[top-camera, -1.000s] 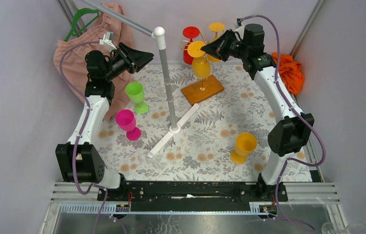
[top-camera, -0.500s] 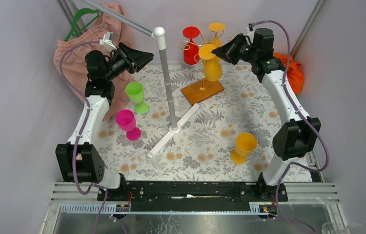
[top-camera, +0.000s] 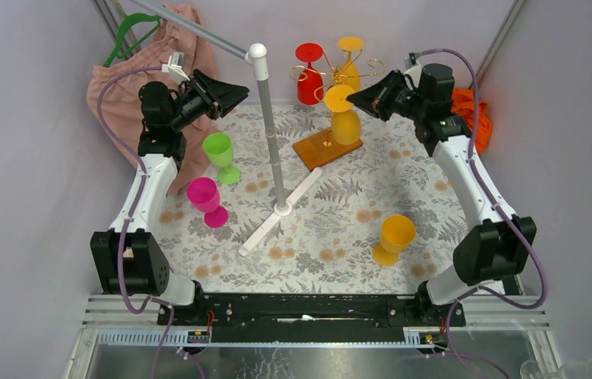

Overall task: Take the wine glass off the wine glass rack
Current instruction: Pick up the wine glass from the wine rack, then place the wine glass at the center of the board.

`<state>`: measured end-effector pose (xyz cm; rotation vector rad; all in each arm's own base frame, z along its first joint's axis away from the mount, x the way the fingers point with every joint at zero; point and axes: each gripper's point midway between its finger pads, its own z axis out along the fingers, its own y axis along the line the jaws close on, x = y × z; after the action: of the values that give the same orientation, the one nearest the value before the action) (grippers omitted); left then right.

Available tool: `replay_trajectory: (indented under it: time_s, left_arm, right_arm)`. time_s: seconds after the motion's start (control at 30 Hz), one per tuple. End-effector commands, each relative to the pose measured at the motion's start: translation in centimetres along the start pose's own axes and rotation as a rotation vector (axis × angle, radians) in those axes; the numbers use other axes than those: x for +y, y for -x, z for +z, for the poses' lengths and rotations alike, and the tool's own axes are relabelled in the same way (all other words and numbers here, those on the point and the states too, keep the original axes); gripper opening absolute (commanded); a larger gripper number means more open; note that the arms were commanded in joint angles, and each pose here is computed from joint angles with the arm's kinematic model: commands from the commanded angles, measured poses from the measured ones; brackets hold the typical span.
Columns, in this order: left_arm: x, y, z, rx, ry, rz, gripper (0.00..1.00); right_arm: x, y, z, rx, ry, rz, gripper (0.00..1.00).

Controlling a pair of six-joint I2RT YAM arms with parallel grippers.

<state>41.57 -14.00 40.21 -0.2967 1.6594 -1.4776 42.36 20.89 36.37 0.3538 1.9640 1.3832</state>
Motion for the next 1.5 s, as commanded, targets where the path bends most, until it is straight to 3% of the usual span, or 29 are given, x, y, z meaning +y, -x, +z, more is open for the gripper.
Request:
replay_trajectory:
  time_s: [0.0, 0.2, 0.4, 0.53, 0.83, 0.9, 1.47]
  left_arm:
    - [1.6, -0.3, 0.2, 0.015, 0.026, -0.007, 0.38]
    - [2.0, -0.8, 0.3, 0.042, 0.008, -0.011, 0.38]
    - [0.9, -1.8, 0.4, 0.125, -0.093, -0.008, 0.38]
    - [-0.5, -2.5, 0.6, 0.16, -0.184, -0.011, 0.42]
    - [-4.9, -4.5, -0.5, 0.241, -0.534, -0.021, 0.51]
    - [-5.0, -4.7, -0.7, 0.251, -0.599, -0.05, 0.51]
    - [-4.2, -5.2, 0.5, 0.242, -0.611, -0.083, 0.52]
  right_arm:
    - [4.9, -1.7, -3.8, 0.002, 0.149, -0.066, 0.0]
    - [8.9, -4.2, -7.8, 0.026, 0.326, -0.077, 0.0]
    - [14.9, -4.3, -11.8, -0.034, 0.561, -0.124, 0.0]
    - [15.7, -3.2, -11.7, -0.081, 0.656, -0.091, 0.0]
    - [18.3, -0.9, -11.1, -0.006, 0.961, 0.044, 0.0]
    - [18.4, -0.9, -10.5, 0.017, 0.977, 0.065, 0.0]
    - [18.2, -2.2, -6.9, 0.091, 0.968, 0.109, 0.0]
